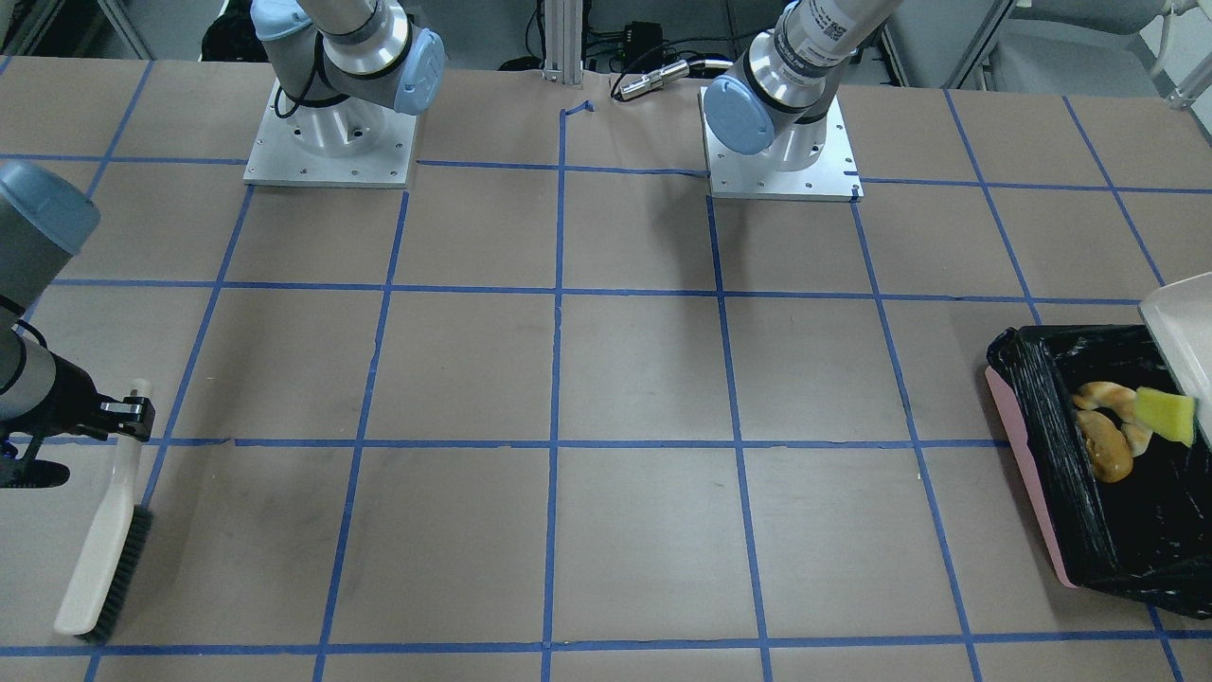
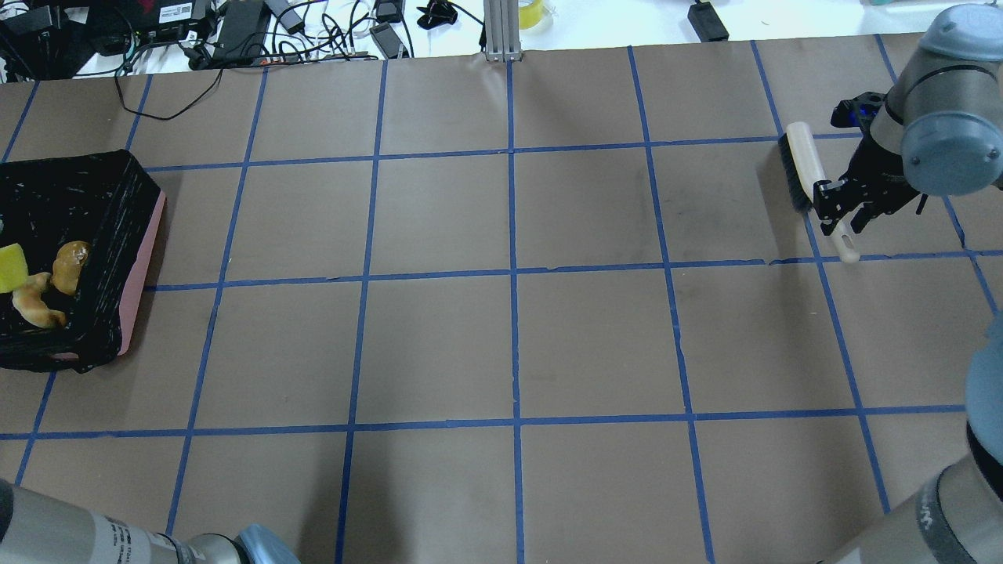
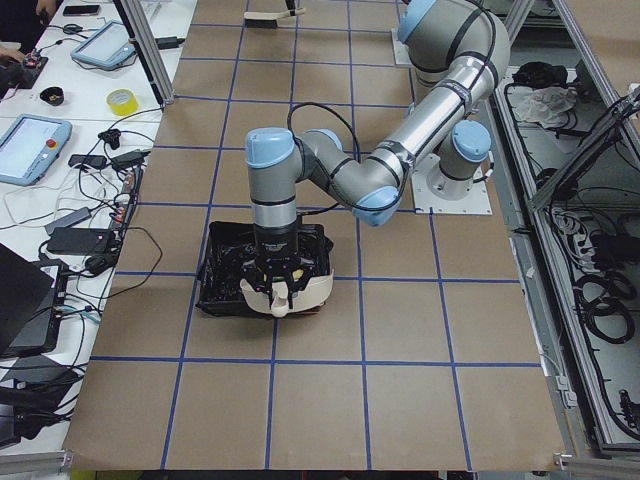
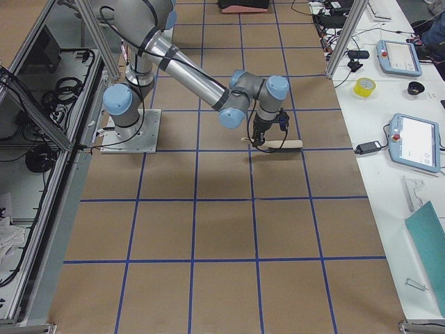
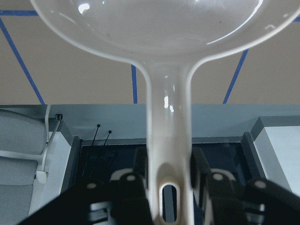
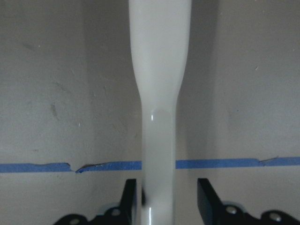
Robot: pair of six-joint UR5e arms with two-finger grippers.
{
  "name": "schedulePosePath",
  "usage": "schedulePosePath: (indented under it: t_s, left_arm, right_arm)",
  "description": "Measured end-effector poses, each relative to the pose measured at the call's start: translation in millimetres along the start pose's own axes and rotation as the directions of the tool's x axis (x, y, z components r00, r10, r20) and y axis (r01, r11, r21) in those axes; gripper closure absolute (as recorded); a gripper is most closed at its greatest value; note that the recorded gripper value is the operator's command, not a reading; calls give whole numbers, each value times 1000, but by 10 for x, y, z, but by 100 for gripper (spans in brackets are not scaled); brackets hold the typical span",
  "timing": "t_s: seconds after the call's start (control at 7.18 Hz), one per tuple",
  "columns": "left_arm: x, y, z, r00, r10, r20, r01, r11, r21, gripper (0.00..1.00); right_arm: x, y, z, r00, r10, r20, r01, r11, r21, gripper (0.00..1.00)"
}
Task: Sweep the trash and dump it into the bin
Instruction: 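Bring the empty dustpan back with left gripper while right sets brush down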
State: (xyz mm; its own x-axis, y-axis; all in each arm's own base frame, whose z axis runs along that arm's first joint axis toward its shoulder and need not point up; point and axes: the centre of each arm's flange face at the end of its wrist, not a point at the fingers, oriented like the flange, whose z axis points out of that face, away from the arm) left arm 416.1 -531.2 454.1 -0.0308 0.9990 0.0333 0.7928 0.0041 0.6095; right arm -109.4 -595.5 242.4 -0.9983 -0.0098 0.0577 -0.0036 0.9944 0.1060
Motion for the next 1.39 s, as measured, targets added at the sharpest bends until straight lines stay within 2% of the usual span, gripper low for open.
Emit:
schedulePosePath:
  t_s: [0.28,0.42,0.56,0.7,0.84,0.97,1.25,1.39]
  left_arm:
    - [-160,-211,-267,999,32,-2,-32,998,-58,100]
    - [-195,-248,-361,999,34,15,-33,997,-63,100]
    - [-233,-283,-471,997,31,69,-28,999,-37,100]
    - [-283,-359,-582,988,32,151,-39,998,39,100]
    - [-353,-506,-690,974,26,224,-61,987,149,100]
    - [-494,-797,-895,961,8,277,-81,964,254,100]
    - [-901,-1713,-1483,941,-6,337,-128,918,374,100]
    - [-1037,-2122,-1637,936,-33,349,-141,876,461,100]
  right_arm:
    - [10,-28,-32,1000,3,-8,-3,1000,24,5]
    - [14,-44,-90,1000,4,-15,-4,999,42,1]
    - [15,-72,-188,1000,7,-21,-6,997,76,0]
    - [6,-108,-379,1000,9,-26,-6,992,125,0]
    - [-22,-115,-660,999,6,-34,0,986,167,0]
    - [-85,-71,-989,999,-2,-40,10,981,193,0]
    - [-334,151,-1732,998,-31,-52,42,974,223,0]
    - [-519,278,-2068,997,-49,-56,60,972,229,0]
